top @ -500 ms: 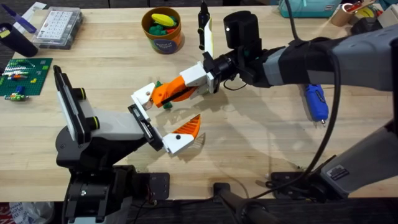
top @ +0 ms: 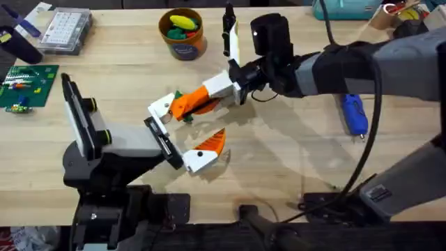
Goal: Pick up the gripper from the table and insert it into the empty holder that is missing its gripper. Then pick up a screw, insert it into the mounting hole, and use the screwdriver to tighten it. Finally, clean up the table by picking up the vegetable and placing it into the bucket.
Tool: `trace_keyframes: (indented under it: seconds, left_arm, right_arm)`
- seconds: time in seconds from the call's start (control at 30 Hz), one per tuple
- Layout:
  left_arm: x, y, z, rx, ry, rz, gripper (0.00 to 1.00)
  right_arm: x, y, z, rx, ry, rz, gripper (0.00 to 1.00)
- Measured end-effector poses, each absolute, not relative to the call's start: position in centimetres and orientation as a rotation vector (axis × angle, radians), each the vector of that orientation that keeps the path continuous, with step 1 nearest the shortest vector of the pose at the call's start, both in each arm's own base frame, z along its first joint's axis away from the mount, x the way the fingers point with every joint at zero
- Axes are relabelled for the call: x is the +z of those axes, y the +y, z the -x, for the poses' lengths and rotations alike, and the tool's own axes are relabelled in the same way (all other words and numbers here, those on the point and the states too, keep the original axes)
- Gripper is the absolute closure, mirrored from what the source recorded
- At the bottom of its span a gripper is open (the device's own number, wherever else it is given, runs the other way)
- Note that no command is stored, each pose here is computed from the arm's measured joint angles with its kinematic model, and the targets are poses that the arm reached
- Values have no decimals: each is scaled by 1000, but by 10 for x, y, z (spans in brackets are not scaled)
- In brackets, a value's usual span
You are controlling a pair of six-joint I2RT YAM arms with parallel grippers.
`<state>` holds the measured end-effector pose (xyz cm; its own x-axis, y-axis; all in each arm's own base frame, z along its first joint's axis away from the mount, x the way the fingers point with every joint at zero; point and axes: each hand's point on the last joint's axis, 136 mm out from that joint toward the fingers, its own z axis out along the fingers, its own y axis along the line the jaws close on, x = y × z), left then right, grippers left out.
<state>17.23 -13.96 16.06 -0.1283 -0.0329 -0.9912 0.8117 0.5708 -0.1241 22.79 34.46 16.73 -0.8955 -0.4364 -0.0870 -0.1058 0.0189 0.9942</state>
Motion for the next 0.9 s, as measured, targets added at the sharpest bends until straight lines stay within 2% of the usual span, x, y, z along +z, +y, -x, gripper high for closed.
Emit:
trace_keyframes:
  seconds: [0.9]
  left_arm:
    - [160, -140, -172, -847, 1543, -679, 12]
  right_arm:
    - [164, 345, -228, -1965, -2055, -580, 986]
